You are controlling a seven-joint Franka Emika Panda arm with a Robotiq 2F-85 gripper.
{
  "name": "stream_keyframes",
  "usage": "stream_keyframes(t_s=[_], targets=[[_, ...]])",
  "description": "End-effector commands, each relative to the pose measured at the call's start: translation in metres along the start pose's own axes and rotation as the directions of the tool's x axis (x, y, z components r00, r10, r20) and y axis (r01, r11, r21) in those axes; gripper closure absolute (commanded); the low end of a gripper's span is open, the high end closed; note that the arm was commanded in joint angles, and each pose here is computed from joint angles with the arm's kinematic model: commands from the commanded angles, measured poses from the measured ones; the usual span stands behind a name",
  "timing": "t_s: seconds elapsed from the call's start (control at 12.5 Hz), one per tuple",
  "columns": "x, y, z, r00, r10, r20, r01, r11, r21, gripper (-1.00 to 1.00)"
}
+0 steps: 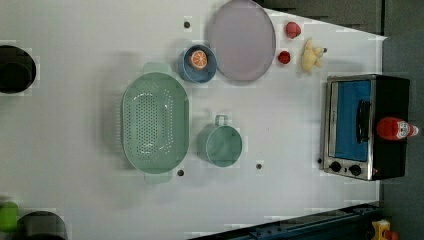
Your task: Pick Ketchup from oven and place it on table.
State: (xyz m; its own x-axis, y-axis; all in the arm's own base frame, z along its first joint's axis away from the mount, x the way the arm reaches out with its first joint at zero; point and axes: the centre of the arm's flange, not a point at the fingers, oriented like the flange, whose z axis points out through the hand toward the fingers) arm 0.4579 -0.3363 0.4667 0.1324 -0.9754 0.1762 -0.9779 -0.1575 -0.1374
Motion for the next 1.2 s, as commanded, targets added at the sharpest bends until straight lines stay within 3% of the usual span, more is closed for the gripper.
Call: stream_keyframes(t_s=[0.08, 0.32, 0.56, 0.64, 0.72, 0.88, 0.96, 1.04, 1.2], targets=[[0.008, 0.008, 0.048, 1.0, -0.009, 0.011, 0.01, 0.997, -0.078, -1.0], [0.012, 0.018, 0.077, 0.994, 0.084, 0.071, -0.077, 0.993, -0.09, -1.0], [0.017, 0.015, 0.08, 0.996, 0.082, 0.043, -0.079, 0.994, -0.076, -0.99], [0.018, 0.018, 0.081, 0.995, 0.087, 0.044, -0.083, 0.993, -0.08, -0.78], [0.017, 0.018, 0.085, 0.995, 0.087, 0.046, -0.083, 0.993, -0.087, -0.4], [0.017, 0.017, 0.087, 0.995, 0.084, 0.044, -0.08, 0.993, -0.09, -0.01], [0.019, 0.015, 0.083, 0.996, 0.084, 0.039, -0.08, 0.993, -0.082, -0.01], [0.014, -0.011, 0.047, 0.999, 0.046, 0.027, -0.046, 0.999, -0.024, -0.01], [-0.007, -0.033, 0.015, 0.997, -0.005, 0.078, 0.006, 1.0, -0.016, -0.01]])
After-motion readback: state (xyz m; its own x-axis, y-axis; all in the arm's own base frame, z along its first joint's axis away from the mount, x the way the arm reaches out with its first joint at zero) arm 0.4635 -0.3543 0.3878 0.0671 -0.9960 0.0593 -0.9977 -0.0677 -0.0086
